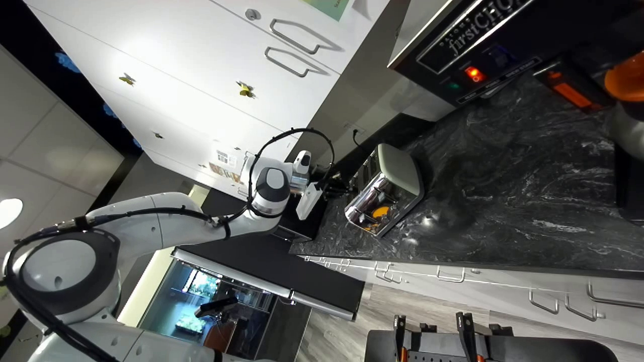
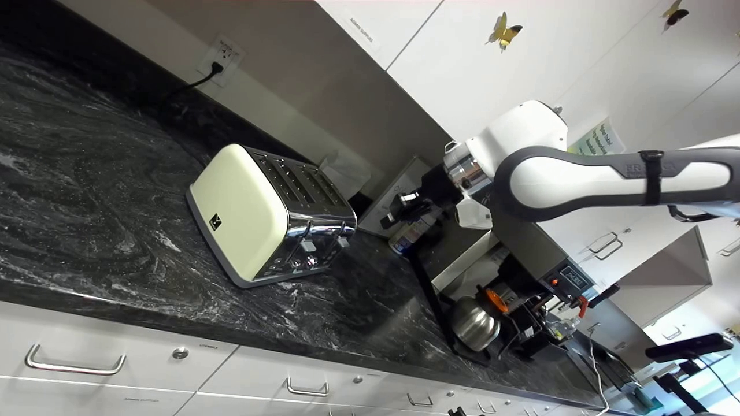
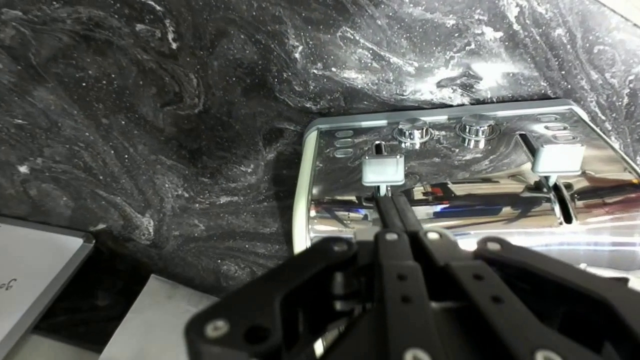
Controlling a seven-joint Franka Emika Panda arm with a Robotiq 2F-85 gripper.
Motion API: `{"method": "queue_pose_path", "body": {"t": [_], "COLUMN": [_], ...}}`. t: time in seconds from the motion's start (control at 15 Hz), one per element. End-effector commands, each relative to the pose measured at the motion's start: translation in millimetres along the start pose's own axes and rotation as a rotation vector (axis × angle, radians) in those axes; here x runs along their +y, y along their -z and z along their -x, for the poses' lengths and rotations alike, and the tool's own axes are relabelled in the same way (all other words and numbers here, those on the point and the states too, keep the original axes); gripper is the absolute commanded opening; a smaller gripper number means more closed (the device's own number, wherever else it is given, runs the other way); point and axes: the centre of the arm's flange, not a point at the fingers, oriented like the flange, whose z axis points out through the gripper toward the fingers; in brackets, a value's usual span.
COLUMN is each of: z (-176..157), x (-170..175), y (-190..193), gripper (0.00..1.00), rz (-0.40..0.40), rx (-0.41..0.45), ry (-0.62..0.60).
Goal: Push down the right switch of the toaster
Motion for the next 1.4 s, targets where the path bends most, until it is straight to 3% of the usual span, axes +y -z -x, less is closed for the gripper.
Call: {"method": "queue_pose_path", "body": {"t": [0.0, 1.33], "z": [-10, -32], "x": [-5, -5], "y": [-25, -107], "gripper": [0.0, 0.0], "rz": [-0.014, -0.023], "rx": [-0.006, -0.073], "ry": [-0.018, -0.012]}}
